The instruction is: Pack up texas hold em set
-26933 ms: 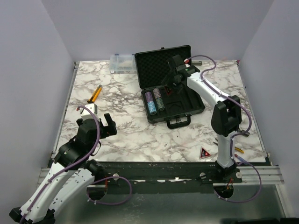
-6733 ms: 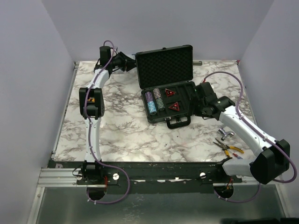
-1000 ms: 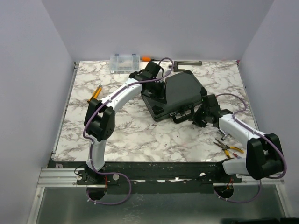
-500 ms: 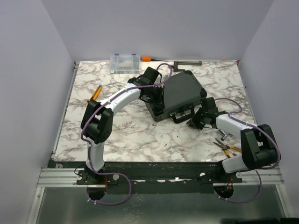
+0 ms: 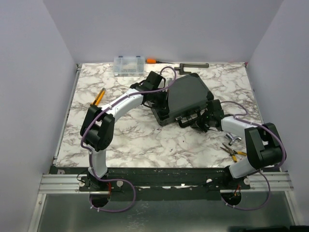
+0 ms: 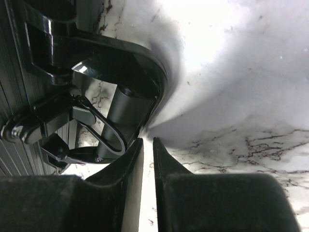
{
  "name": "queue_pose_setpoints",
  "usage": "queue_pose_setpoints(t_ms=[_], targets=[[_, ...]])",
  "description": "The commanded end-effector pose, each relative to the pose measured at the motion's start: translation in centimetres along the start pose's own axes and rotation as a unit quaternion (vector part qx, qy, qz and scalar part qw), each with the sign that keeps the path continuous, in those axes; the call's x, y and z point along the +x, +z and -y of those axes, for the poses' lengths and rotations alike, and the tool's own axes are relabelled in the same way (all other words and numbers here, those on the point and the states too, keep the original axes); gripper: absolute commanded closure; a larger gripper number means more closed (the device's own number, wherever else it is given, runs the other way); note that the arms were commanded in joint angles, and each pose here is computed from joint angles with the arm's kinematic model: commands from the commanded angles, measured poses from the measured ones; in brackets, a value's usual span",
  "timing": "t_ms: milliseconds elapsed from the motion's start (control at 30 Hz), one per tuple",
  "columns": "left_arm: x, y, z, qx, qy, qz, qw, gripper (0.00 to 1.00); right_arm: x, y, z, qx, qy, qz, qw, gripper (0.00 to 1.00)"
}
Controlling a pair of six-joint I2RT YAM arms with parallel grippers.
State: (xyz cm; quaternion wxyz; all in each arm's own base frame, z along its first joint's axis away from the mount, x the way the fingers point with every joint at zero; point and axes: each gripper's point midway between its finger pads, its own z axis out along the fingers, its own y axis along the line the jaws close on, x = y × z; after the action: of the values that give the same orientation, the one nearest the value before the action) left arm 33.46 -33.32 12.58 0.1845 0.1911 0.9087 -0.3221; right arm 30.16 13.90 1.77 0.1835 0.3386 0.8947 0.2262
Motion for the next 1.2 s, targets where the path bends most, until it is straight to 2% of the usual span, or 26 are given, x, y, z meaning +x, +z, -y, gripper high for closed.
queue_pose_setpoints(t_ms=[0, 200, 1167], targets=[[4.5, 0.5, -1.2, -0.025, -0.019, -0.065, 0.997, 1.0, -0.8, 0.4, -0.2, 0.008, -0.005, 0.006, 1.0, 0.83], [4.9, 0.3, -1.2, -0.024, -0.019, -0.065, 0.997, 1.0, -1.6, 0.5, -0.9, 0.015, -0.028, 0.005, 0.999, 0.83], [5.1, 0.2, -0.9, -0.019, -0.028, -0.06, 0.998, 1.0, -3.2, -1.3, -5.3, -0.033, -0.04, 0.012, 0.999, 0.86]])
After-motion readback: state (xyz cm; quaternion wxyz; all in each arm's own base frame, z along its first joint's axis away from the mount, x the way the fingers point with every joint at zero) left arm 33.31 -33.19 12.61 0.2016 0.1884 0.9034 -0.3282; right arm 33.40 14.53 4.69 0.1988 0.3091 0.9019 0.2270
